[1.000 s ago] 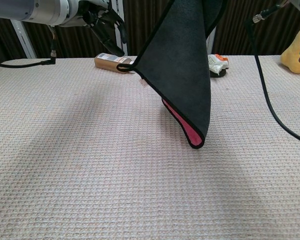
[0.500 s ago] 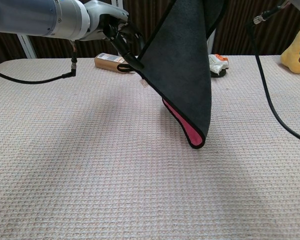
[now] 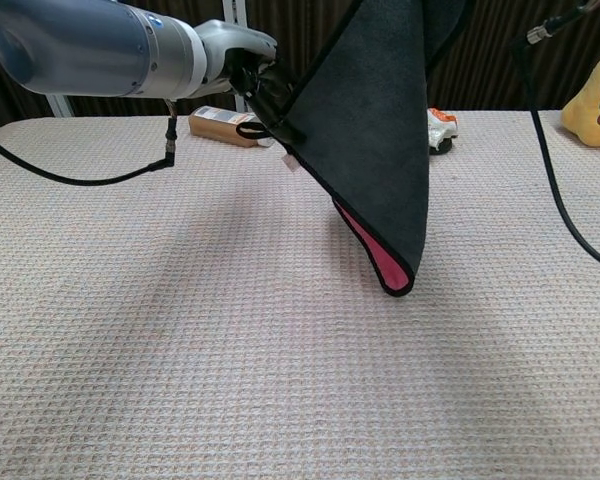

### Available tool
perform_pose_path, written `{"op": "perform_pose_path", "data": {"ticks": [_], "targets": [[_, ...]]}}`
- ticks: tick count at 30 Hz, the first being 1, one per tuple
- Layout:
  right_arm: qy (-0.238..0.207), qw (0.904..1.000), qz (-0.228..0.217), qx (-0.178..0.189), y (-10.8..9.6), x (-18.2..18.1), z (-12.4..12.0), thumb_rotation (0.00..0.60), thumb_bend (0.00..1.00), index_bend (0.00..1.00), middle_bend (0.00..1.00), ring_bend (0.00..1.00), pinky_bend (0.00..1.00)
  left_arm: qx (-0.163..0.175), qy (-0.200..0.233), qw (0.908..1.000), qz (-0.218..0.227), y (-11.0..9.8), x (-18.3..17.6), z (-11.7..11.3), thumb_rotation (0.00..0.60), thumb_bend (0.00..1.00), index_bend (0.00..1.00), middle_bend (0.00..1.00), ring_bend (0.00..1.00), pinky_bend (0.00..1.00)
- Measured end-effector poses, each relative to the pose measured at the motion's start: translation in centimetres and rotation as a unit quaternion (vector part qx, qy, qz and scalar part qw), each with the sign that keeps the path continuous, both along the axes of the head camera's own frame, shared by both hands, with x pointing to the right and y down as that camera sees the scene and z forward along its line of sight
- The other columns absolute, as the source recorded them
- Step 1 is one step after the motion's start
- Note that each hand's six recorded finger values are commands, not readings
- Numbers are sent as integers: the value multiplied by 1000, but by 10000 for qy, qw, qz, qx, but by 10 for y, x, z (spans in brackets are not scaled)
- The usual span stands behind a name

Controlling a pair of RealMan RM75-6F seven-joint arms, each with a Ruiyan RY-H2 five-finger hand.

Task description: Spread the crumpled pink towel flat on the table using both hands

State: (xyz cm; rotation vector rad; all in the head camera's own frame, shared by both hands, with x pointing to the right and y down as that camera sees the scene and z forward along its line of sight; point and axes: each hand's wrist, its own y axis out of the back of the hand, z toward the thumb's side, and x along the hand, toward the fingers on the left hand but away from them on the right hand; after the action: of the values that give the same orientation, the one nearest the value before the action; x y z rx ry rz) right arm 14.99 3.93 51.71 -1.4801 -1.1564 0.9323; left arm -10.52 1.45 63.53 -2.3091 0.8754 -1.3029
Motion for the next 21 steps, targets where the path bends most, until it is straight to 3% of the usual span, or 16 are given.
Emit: {"op": "perform_pose_path", "data": {"ticks": [6, 21], "targets": [[15, 10000, 49, -8, -2, 6, 0, 600, 576, 673, 309, 181, 189, 52, 9, 10000, 7, 0, 2, -2, 600, 463, 615, 0, 0, 0], [77, 10000, 64, 1, 0, 14, -1, 600, 577, 673, 309, 180, 190, 128, -45, 9999, 9, 0, -4, -6, 600, 469, 685, 0, 0, 0]]}}
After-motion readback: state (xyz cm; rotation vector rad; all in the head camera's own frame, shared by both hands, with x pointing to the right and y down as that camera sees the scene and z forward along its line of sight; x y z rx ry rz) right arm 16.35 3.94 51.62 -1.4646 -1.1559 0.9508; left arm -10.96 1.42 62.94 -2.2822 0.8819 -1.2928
